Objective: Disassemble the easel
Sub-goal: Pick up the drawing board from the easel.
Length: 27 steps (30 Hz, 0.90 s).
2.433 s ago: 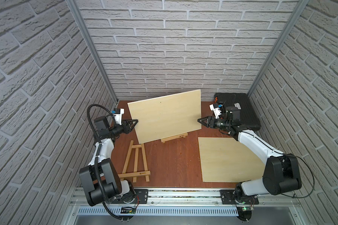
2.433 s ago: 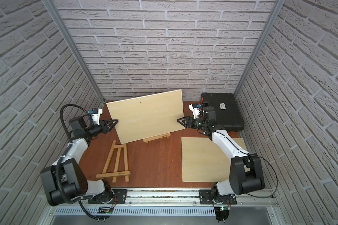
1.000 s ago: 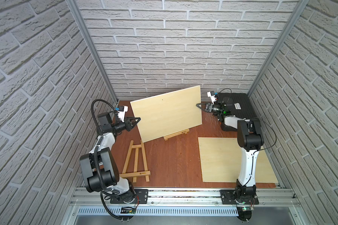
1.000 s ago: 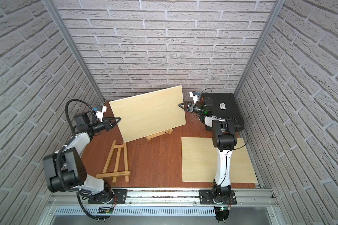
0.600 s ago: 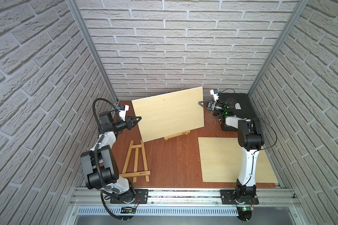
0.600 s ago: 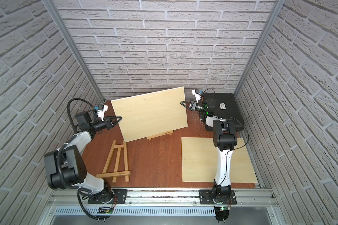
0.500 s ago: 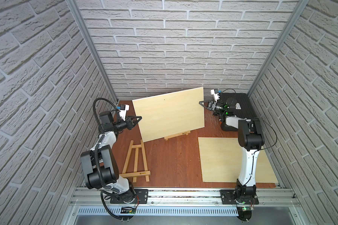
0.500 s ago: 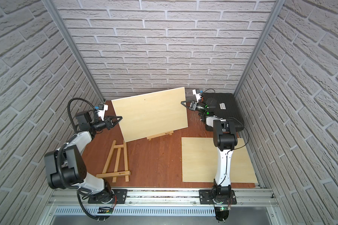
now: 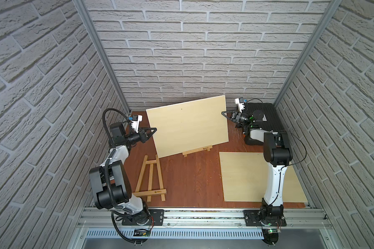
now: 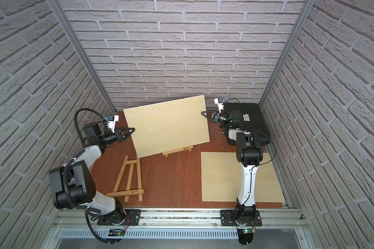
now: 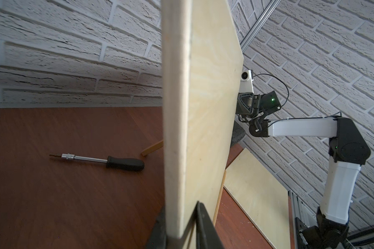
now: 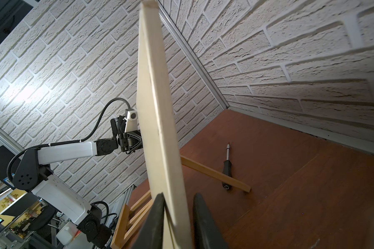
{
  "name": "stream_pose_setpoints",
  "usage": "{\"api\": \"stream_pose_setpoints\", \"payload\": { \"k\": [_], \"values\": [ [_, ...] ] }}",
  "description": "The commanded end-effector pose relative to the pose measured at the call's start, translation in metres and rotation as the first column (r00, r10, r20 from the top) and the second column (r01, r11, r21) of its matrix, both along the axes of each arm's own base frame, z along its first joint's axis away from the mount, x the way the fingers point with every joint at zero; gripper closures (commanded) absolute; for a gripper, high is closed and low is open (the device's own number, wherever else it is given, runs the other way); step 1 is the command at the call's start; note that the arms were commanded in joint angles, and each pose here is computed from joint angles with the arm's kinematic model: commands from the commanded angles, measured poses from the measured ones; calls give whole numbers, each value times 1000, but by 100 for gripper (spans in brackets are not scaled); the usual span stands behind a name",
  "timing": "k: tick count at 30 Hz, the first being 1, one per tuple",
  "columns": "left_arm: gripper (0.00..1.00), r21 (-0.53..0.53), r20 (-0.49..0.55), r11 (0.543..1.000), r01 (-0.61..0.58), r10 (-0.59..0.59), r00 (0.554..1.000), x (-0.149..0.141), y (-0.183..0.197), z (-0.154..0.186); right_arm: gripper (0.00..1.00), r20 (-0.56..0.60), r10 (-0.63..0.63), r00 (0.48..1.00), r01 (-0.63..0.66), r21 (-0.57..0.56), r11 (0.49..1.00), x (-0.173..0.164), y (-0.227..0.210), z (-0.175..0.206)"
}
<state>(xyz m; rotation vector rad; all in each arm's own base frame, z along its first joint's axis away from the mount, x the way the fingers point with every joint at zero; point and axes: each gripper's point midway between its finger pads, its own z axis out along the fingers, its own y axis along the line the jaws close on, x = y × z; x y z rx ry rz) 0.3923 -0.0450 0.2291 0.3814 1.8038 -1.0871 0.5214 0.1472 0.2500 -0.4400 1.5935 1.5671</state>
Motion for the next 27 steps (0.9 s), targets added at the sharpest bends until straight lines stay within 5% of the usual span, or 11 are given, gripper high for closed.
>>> {"api": "stream_pose_setpoints", "payload": {
  "k": [1, 27],
  "values": [
    [89, 33, 66, 999, -24, 22, 998, 9, -5, 14, 86, 60, 47, 997, -48, 4, 999, -13, 17, 32],
    [95, 263, 222, 957, -120, 61, 973, 1, -28, 9, 90, 97, -53, 994, 71, -199, 977, -17, 35, -28]
  ]
}}
